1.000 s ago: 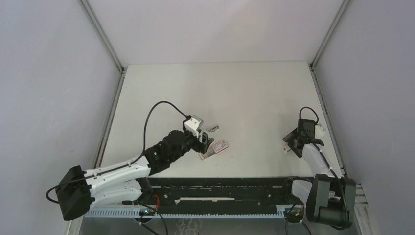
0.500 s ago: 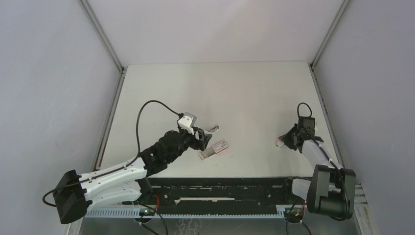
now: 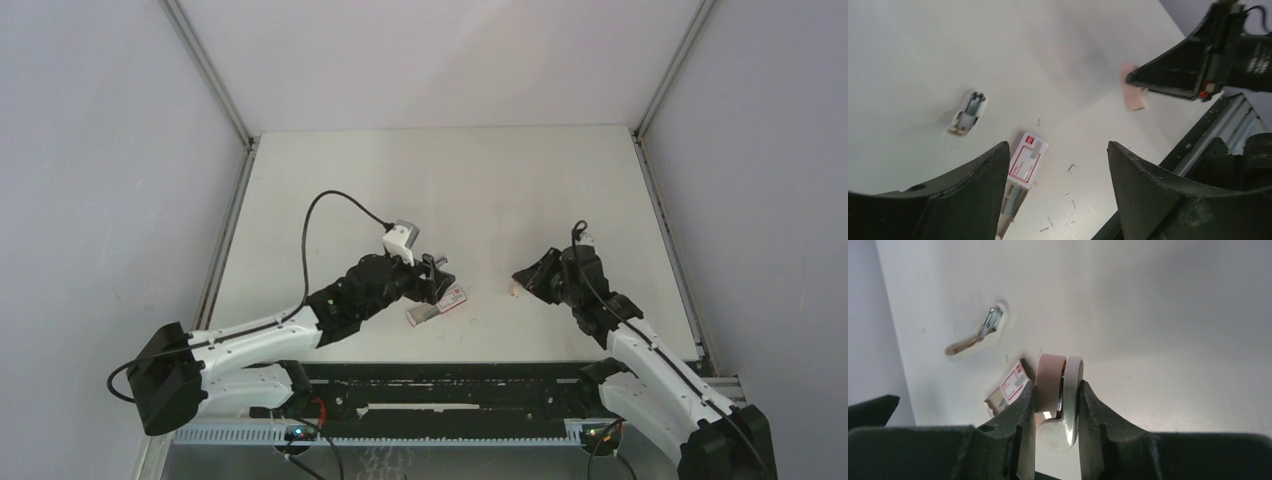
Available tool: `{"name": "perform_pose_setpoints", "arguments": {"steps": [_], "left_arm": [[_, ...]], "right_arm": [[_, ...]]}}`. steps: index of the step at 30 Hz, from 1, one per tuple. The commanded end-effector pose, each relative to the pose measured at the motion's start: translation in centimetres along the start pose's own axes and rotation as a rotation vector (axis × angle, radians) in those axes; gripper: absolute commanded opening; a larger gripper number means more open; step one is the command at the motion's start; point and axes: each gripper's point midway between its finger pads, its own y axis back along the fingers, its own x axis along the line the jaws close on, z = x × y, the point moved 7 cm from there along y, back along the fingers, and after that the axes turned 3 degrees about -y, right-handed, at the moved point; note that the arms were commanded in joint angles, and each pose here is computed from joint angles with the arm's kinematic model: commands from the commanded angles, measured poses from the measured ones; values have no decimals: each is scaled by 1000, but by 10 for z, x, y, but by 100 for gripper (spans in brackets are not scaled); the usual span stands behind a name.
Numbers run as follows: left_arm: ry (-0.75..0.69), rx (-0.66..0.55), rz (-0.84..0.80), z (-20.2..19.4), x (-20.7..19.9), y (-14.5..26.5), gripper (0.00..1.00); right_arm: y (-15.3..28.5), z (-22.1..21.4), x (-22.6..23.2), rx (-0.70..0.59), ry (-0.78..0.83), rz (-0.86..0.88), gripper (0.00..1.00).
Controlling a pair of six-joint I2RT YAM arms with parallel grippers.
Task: Load the staples into the stapler
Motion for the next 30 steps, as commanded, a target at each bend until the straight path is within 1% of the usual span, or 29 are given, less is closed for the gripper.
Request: {"name": "perform_pose_setpoints", "arguments": {"steps": [1, 7, 14, 18, 26, 30], "left_arm": [[53, -67, -156, 43, -37, -12, 75], [85, -7, -219, 37, -49, -26, 75], [137, 66, -271, 19, -56, -38, 71], [127, 61, -285, 20, -57, -37, 70], [107, 104, -329, 21, -65, -45, 71], [102, 117, -319, 19, -65, -53, 71]], "right_arm": [[-7, -2, 39, -46, -74, 127, 0], [-13, -14, 73, -36, -48, 192, 0], [-6, -14, 97, -49, -72, 263, 0], [-3, -12, 104, -50, -45, 255, 0], [7, -10, 116, -20, 73, 290, 0], [17, -11, 119, -8, 90, 326, 0]]}}
